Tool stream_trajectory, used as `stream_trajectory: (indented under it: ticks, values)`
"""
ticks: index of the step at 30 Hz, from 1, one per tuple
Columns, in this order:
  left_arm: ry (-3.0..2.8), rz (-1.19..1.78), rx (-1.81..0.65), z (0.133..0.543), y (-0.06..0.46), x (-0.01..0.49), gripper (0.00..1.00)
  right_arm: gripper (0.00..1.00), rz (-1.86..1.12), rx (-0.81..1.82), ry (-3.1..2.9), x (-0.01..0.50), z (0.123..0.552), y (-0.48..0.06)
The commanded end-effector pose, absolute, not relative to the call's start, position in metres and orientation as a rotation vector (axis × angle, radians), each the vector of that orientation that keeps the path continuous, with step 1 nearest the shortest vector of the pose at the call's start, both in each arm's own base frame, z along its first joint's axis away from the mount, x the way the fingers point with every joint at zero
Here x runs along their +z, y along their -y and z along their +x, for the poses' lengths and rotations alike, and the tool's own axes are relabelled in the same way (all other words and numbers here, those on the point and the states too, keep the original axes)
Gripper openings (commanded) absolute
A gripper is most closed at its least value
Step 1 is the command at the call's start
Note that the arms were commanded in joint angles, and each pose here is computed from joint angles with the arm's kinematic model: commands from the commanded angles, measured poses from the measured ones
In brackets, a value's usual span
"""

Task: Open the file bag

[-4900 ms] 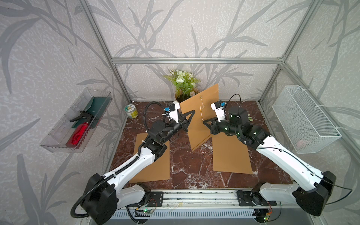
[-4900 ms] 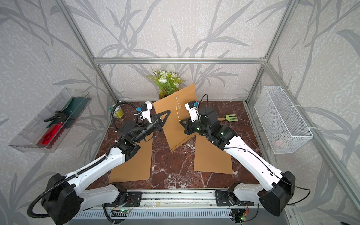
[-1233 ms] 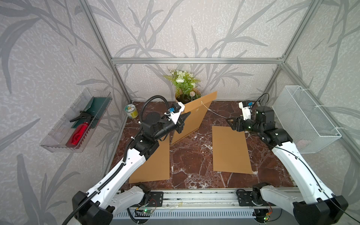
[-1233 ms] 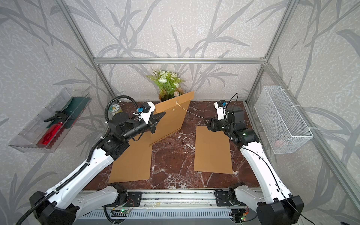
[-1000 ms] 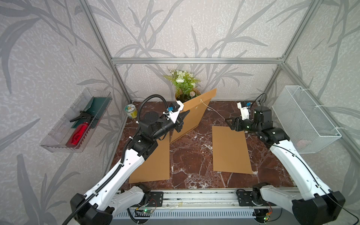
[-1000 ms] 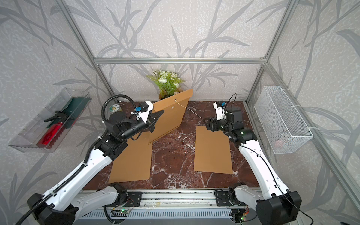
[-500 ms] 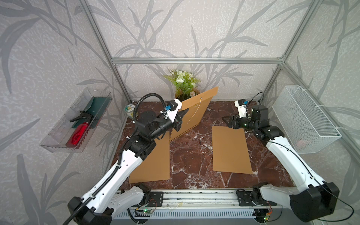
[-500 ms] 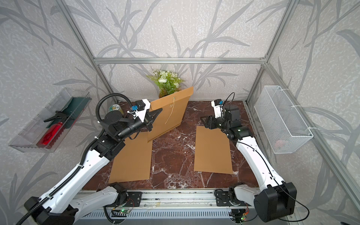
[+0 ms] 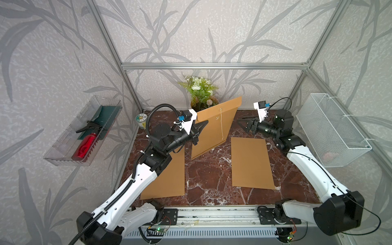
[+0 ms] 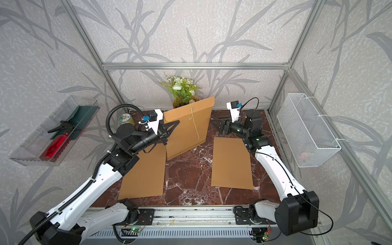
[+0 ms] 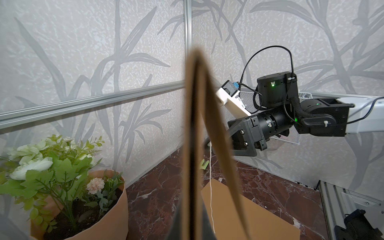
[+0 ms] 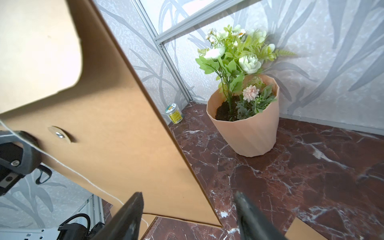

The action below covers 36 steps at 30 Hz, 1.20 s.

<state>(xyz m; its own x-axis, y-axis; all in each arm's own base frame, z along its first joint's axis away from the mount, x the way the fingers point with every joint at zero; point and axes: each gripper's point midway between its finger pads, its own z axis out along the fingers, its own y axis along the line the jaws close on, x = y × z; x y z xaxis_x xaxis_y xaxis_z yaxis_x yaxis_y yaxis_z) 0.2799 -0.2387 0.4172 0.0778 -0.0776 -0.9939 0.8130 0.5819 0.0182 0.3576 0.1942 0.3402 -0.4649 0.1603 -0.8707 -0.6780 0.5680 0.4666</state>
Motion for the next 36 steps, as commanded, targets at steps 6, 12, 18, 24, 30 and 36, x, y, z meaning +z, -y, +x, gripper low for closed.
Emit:
stream_trajectory:
  ticks: [6, 12, 18, 24, 30, 36]
  values:
    - [-1.286, 0.69, -0.855, 0.271, 0.243, 0.425, 0.0, 0.71, -0.443, 1.123, -1.698, 0.363, 0.368, -0.203]
    - [-1.298, 0.701, -0.874, 0.269, 0.245, 0.42, 0.0, 0.71, -0.443, 1.148, -1.671, 0.372, 0.375, -0.206]
    - [-1.308, 0.709, -0.89, 0.267, 0.248, 0.416, 0.0, 0.71, -0.452, 1.173, -1.633, 0.385, 0.378, -0.209]
    - [-1.327, 0.718, -0.892, 0.268, 0.25, 0.41, 0.0, 0.71, -0.474, 1.186, -1.604, 0.399, 0.378, -0.211]
    - [-1.347, 0.726, -0.891, 0.27, 0.253, 0.403, 0.0, 0.71, -0.502, 1.194, -1.558, 0.413, 0.371, -0.211]
    - [-1.354, 0.734, -0.887, 0.269, 0.254, 0.401, 0.0, 0.71, -0.521, 1.194, -1.52, 0.425, 0.359, -0.21]
